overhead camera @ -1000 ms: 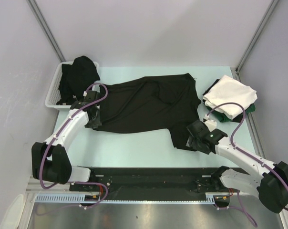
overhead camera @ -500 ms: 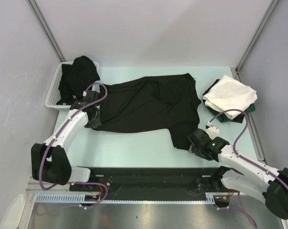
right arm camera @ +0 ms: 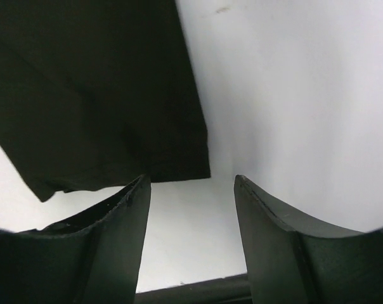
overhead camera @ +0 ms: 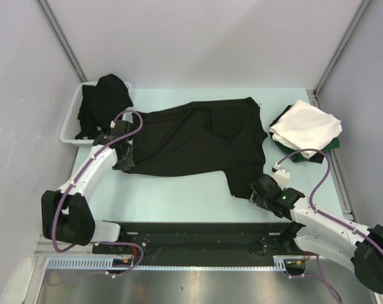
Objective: Fold and stack the t-shirts
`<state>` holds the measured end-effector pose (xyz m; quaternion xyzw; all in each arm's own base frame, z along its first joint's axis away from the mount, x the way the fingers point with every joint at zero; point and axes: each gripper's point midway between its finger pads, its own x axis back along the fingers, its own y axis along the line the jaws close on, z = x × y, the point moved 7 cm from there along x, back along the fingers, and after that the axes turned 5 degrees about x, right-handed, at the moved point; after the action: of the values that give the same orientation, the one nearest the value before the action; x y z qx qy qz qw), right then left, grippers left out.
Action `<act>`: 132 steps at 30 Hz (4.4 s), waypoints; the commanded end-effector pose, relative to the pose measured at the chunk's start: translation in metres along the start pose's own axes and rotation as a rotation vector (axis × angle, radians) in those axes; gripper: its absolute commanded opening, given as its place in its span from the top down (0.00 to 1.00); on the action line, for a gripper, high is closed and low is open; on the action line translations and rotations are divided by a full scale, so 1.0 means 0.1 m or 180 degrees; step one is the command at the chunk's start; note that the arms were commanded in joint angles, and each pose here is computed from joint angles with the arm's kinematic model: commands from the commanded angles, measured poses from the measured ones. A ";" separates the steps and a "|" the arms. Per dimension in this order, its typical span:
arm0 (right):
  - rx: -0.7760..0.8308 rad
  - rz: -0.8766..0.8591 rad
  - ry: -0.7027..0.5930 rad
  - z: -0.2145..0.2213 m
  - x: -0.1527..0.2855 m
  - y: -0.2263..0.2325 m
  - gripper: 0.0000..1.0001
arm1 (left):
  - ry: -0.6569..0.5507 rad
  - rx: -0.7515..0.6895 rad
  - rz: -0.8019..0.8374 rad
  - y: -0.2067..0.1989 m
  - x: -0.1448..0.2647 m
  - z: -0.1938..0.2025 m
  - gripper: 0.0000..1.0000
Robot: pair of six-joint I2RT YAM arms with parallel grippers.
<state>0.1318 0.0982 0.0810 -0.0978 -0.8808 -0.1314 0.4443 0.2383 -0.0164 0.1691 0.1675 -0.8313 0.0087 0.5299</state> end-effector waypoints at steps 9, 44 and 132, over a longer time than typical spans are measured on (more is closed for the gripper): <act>0.0044 -0.0188 -0.0299 -0.10 -0.11 0.14 0.50 | -0.0086 -0.0029 0.0003 0.03 0.08 -0.11 1.00; -0.0069 -0.0509 -0.0315 -0.43 0.63 0.12 1.00 | -0.0509 0.0147 -0.0291 0.33 0.47 -0.08 1.00; 0.0073 -0.0780 -0.1050 -3.17 -0.63 0.71 1.00 | -0.0829 -0.0078 -0.0968 -0.09 -0.18 -1.58 1.00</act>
<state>0.4035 0.0614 0.1987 -0.0172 -0.9338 -0.1602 0.3193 0.3672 0.0056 0.2047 0.2707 -0.8490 -0.1005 0.4426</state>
